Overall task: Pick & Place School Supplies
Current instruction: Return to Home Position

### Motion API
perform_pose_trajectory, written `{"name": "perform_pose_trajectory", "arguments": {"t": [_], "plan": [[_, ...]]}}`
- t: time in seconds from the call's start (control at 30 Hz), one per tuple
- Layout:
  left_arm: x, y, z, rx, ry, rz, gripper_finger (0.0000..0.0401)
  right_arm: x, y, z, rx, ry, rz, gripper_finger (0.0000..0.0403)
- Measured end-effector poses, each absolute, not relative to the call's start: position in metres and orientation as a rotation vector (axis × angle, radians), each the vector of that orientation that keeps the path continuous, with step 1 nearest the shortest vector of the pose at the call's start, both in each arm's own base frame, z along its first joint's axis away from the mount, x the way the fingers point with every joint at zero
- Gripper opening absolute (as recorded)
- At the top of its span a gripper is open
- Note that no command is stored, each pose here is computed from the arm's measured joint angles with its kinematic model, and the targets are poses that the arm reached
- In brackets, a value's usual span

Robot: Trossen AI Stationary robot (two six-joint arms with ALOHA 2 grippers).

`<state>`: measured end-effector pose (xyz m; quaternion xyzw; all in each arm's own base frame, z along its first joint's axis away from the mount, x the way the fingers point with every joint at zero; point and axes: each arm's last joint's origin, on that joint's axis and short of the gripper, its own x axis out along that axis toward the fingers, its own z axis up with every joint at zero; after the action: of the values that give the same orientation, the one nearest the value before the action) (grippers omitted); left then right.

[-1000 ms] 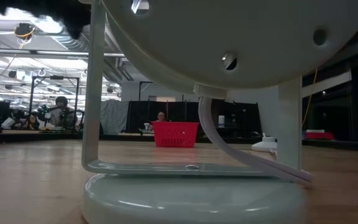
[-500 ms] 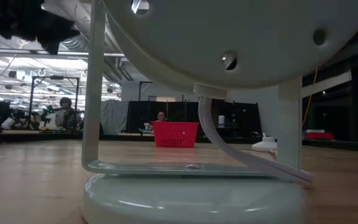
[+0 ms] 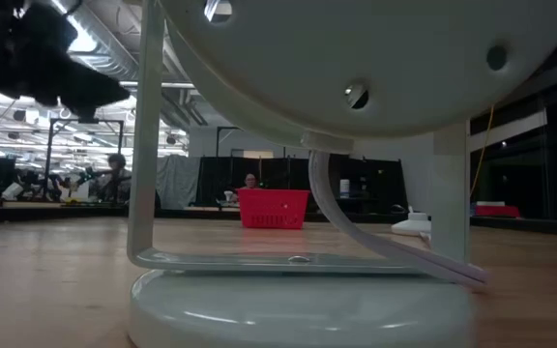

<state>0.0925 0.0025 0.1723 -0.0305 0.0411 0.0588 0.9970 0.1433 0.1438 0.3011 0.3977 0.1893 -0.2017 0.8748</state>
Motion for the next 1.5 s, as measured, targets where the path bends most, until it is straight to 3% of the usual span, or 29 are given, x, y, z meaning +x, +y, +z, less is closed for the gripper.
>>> {"name": "perform_pose_trajectory", "arguments": {"t": [0.17,0.23,0.43,0.7,0.93,1.13,1.5], "plan": [[0.095,-0.003,0.169,-0.127,0.129,0.004,0.0144,0.147,0.148,0.296,0.817,0.418,-0.427,0.0215],[0.096,-0.005,0.168,-0.277,0.149,-0.061,0.0146,0.148,0.151,0.294,0.829,0.446,-0.417,0.0215],[0.096,-0.005,0.167,-0.718,0.166,-0.021,0.0147,0.152,0.151,0.291,0.811,0.569,-0.379,0.0215],[0.096,-0.005,0.167,-0.796,0.166,-0.012,0.0149,0.176,0.114,0.248,0.363,0.825,-0.218,0.0215],[0.096,-0.005,0.167,-0.796,0.166,-0.012,0.0148,0.19,0.062,0.185,0.212,0.592,0.029,0.0215],[0.096,-0.005,0.167,-0.796,0.166,-0.012,0.0152,0.169,0.025,0.191,0.104,0.265,0.073,0.0215],[0.096,-0.005,0.167,-0.796,0.166,-0.012,0.0153,0.123,0.009,0.163,0.131,0.071,0.1,0.0215]]}}
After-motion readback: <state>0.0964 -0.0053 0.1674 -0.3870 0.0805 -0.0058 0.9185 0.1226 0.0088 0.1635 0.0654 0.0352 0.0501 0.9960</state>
